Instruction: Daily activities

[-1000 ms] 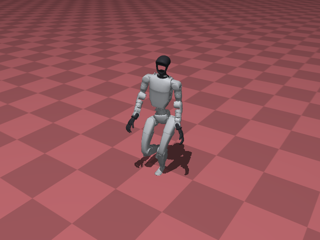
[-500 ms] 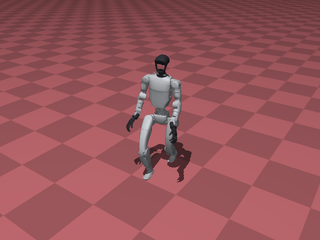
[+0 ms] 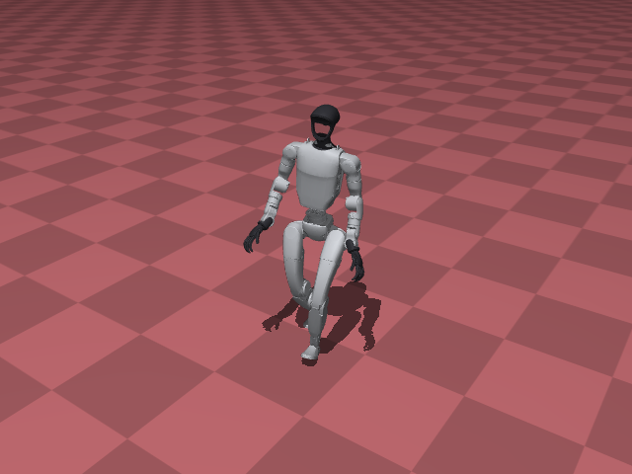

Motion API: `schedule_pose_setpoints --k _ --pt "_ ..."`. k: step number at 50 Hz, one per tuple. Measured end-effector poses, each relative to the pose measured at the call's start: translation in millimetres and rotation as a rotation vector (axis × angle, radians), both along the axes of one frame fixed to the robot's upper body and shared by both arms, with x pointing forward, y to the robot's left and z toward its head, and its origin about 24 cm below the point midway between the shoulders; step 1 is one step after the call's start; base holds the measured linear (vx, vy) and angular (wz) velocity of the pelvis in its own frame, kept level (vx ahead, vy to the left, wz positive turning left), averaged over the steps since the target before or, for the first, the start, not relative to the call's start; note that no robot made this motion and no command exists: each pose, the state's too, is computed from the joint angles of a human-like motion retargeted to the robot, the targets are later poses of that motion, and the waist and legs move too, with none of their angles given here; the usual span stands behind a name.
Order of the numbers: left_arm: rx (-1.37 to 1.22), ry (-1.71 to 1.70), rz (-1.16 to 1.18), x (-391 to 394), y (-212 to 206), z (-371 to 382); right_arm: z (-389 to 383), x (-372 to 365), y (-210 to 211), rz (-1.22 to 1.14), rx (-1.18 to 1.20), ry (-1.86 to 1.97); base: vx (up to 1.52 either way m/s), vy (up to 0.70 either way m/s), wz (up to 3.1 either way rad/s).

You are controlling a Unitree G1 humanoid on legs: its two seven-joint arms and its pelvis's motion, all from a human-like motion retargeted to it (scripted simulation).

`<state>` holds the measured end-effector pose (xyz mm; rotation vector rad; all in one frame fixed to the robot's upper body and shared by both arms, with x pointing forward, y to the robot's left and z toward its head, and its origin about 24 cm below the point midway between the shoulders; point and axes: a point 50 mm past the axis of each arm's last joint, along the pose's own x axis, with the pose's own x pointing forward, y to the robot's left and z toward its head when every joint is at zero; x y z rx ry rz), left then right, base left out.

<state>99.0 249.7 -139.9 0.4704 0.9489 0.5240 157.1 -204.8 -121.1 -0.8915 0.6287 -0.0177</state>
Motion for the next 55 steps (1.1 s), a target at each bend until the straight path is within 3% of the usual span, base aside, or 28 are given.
schedule_pose_setpoints --k 12,39,55 --pt "-0.021 0.034 0.064 -18.9 -1.4 -4.8 -21.6 -38.1 5.2 -0.027 0.013 0.167 0.51 0.08 0.08" --pt "0.122 -0.282 -0.392 78.3 -31.9 38.7 -19.7 -50.3 -6.0 -0.101 -0.013 0.116 0.38 -0.02 -0.07" --pt "0.074 0.014 -0.434 18.1 -20.9 2.7 -25.1 -60.9 -0.8 -0.068 -0.005 0.147 0.28 -0.11 0.07"
